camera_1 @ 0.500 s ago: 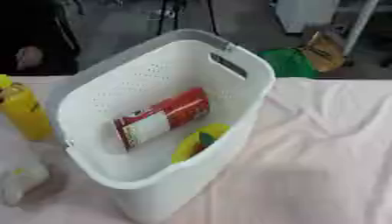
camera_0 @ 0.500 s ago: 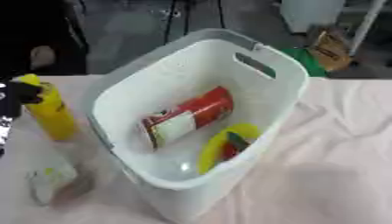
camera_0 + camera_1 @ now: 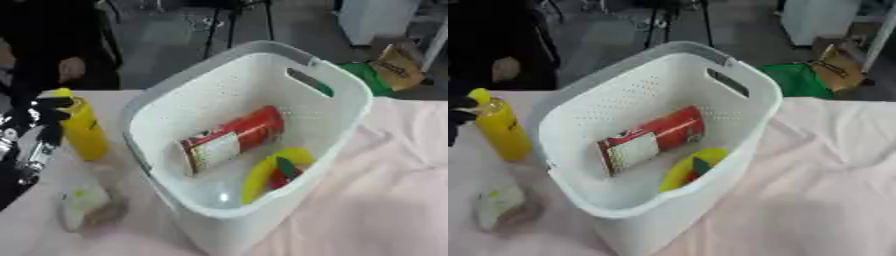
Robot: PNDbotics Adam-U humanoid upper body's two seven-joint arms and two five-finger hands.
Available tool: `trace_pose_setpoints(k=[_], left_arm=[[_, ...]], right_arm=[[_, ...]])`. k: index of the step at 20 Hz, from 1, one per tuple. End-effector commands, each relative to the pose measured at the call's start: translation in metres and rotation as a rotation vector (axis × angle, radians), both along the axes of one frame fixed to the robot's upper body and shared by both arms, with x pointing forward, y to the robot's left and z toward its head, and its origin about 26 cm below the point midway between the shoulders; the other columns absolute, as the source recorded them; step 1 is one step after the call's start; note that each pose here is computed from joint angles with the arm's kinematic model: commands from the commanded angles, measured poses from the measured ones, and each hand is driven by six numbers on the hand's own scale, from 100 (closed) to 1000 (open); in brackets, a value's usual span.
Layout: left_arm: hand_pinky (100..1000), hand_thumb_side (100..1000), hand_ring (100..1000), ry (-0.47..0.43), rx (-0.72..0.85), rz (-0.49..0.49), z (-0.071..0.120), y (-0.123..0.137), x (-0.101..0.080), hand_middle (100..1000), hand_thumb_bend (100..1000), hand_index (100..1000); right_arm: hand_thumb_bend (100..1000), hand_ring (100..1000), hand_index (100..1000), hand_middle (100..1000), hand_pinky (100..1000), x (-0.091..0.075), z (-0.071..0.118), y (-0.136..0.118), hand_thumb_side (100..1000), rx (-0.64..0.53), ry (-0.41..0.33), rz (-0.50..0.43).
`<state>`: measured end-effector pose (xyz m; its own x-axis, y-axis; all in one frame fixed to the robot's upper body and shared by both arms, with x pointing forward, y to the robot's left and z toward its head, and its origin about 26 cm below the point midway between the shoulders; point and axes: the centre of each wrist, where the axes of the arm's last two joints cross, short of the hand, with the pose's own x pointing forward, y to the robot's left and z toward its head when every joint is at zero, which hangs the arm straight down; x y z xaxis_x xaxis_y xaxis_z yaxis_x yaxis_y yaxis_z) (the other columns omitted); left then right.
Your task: Pick up objects on the table and place them in the box.
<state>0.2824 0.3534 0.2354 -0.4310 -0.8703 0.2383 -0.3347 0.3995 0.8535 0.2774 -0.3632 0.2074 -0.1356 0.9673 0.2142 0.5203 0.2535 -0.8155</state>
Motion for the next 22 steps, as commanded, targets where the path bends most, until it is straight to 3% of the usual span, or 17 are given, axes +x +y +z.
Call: trace_pose_setpoints(k=[1, 4, 5, 6, 7, 8, 12, 19, 20, 22], left_arm=[[834, 1000, 848, 0.1, 0.23, 0.103, 0.017, 0.004, -0.005, 871, 252, 967], [825, 1000, 852, 0.313, 0.355, 0.168, 0.021, 0.0, -0.003, 876, 358, 971], [818, 1000, 846, 0.361, 0.375, 0.18, 0.023, -0.001, -0.003, 869, 433, 966], [817, 1000, 845, 0.401, 0.394, 0.19, 0.025, -0.002, -0.002, 868, 445, 966], [817, 1000, 845, 0.428, 0.406, 0.196, 0.026, -0.003, -0.002, 868, 445, 966], [811, 1000, 841, 0.453, 0.418, 0.205, 0.027, -0.003, -0.002, 861, 540, 961], [802, 1000, 835, 0.52, 0.449, 0.233, 0.026, -0.004, -0.002, 856, 666, 956], [794, 1000, 830, 0.599, 0.462, 0.249, 0.016, -0.007, -0.002, 852, 686, 956], [799, 1000, 845, 0.608, 0.457, 0.265, 0.015, -0.006, -0.002, 876, 601, 977], [827, 1000, 882, 0.625, 0.445, 0.324, 0.009, -0.006, -0.003, 908, 600, 992]], right_arm=[[100, 564, 745, 564, 735, -0.004, 0.01, -0.003, 843, -0.027, -0.033, -0.001], [100, 563, 745, 563, 735, -0.003, 0.01, -0.002, 843, -0.026, -0.032, 0.005], [100, 563, 745, 563, 735, -0.003, 0.01, -0.002, 843, -0.025, -0.031, 0.006], [100, 563, 745, 563, 735, -0.003, 0.009, -0.002, 843, -0.024, -0.03, 0.007], [100, 563, 745, 563, 735, -0.003, 0.009, -0.002, 843, -0.023, -0.029, 0.008], [100, 562, 744, 563, 735, -0.003, 0.009, -0.002, 843, -0.022, -0.028, 0.008], [100, 560, 743, 561, 734, -0.004, 0.008, -0.002, 843, -0.015, -0.031, 0.006], [100, 559, 742, 559, 733, -0.003, 0.008, -0.001, 843, -0.008, -0.028, 0.007], [100, 557, 741, 558, 733, -0.003, 0.007, -0.001, 843, -0.006, -0.028, 0.008], [100, 556, 740, 556, 732, -0.003, 0.007, 0.0, 842, 0.0, -0.029, 0.01]])
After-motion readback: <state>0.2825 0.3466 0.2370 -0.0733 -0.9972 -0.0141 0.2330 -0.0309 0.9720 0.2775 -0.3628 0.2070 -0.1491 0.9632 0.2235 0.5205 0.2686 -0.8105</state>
